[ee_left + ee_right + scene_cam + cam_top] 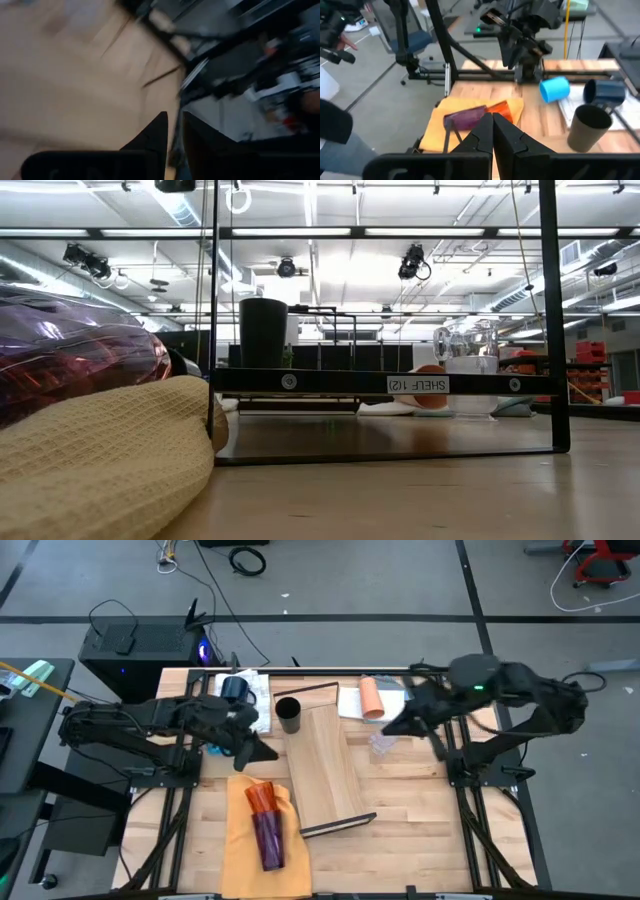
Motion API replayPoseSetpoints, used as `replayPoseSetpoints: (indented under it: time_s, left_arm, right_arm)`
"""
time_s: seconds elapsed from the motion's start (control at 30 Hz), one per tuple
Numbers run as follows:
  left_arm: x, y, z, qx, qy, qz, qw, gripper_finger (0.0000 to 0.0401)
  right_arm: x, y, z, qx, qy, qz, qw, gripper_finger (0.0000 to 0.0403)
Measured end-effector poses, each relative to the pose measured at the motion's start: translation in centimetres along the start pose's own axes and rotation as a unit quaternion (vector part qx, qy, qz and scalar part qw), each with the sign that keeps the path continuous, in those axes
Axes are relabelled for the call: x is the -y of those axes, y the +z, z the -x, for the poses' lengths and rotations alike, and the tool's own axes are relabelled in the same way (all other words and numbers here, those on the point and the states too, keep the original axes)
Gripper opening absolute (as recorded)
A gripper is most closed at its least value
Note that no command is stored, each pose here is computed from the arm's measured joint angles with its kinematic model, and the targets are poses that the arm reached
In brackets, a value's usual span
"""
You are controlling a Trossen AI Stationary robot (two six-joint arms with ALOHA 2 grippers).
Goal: Stack small to large cups/mugs on shelf
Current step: Put the brown cup on the shelf
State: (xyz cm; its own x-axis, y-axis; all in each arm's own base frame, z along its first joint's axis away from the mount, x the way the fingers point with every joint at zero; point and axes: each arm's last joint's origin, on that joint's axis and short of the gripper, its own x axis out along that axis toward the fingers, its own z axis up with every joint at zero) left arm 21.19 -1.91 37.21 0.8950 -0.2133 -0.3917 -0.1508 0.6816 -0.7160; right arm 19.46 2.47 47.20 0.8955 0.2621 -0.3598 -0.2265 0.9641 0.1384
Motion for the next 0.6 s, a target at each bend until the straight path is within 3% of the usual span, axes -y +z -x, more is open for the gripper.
replayPoseSetpoints:
  time_s: [0.13, 0.23, 0.43, 0.6]
  left_arm:
    - [1.1, 0.8, -0.4, 0.046, -0.047, -0.012, 0.998, 0.0052]
    - [1.5, 0.5, -0.7, 0.044, -0.058, -0.010, 0.997, 0.0046]
    - [2.9, -1.1, -2.4, -0.002, -0.092, 0.010, 0.996, 0.0040]
    - [3.0, -2.5, -2.6, -0.060, -0.079, 0.030, 0.995, 0.0057]
  right_arm:
    - [-1.4, -0.2, 2.7, 0.023, 0.001, 0.009, 1.000, 0.0009]
    - [-2.1, -0.5, 4.4, 0.037, 0.012, 0.009, 0.999, 0.0009]
    - [-2.8, -1.1, 6.2, 0.042, -0.003, -0.007, 0.999, 0.0009]
    - [-2.8, -1.1, 6.5, 0.047, -0.034, -0.020, 0.998, 0.0009]
